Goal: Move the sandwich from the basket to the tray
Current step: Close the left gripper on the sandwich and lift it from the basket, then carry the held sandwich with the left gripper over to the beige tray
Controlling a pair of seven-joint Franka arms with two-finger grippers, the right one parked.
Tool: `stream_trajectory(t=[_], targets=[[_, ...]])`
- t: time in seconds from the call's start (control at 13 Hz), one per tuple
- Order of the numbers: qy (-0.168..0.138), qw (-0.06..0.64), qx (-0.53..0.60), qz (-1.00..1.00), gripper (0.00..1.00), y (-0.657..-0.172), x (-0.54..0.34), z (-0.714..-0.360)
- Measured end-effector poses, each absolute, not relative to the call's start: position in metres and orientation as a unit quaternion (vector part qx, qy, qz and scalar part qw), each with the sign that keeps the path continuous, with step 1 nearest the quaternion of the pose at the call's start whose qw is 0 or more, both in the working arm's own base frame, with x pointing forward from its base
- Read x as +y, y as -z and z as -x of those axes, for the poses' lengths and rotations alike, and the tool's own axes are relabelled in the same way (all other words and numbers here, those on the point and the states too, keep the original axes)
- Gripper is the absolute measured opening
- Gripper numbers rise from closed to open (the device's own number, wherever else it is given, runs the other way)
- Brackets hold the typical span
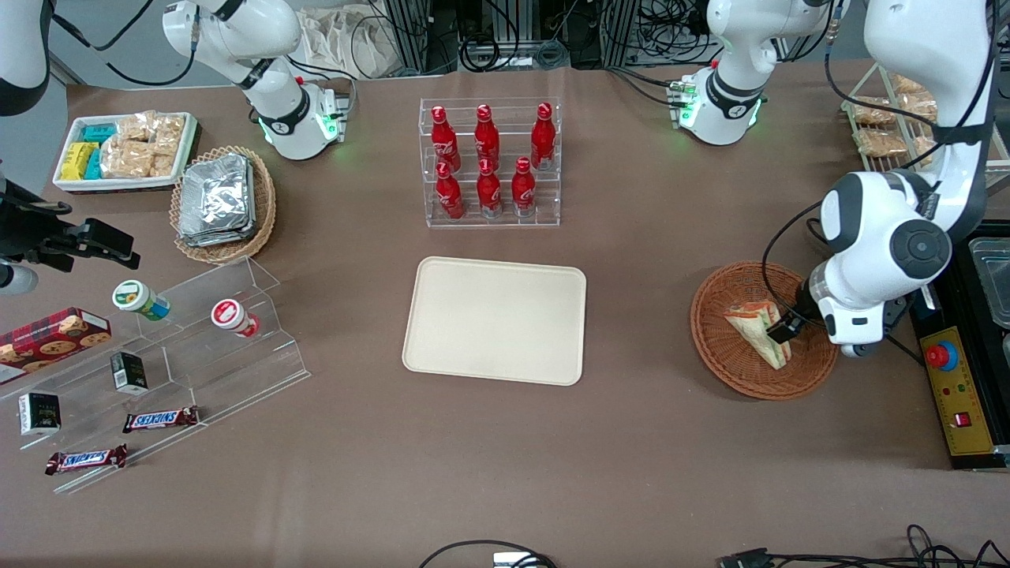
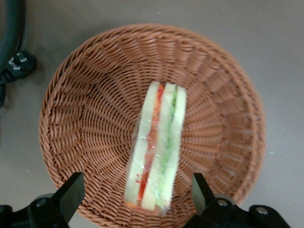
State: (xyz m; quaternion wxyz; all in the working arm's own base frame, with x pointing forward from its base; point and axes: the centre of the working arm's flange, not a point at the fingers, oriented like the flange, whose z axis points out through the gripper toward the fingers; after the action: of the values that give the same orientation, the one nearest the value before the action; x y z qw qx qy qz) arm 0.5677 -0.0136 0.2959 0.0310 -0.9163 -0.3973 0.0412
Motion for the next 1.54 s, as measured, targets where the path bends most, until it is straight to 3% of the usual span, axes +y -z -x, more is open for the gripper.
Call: stream_trajectory(t=[0.54, 0.69, 0.92, 1.08, 1.31, 1.54], targets=[[-0.061, 0.035, -0.398, 0.915, 1.00, -0.244, -0.015, -0.568], [-0.064, 0.035, -0.403, 0.912, 0.95, -0.235, -0.016, -0.568], [-0.045, 0.026, -0.406, 0.913, 0.62, -0.250, -0.018, -0.583], [-0.049, 0.029, -0.403, 0.913, 0.40, -0.266, -0.021, -0.591], [-0.073, 0.045, -0.386, 0.919, 0.27, -0.318, -0.041, -0.607], [-0.067, 0.043, -0.293, 0.953, 0.15, -0.386, -0.110, -0.622]])
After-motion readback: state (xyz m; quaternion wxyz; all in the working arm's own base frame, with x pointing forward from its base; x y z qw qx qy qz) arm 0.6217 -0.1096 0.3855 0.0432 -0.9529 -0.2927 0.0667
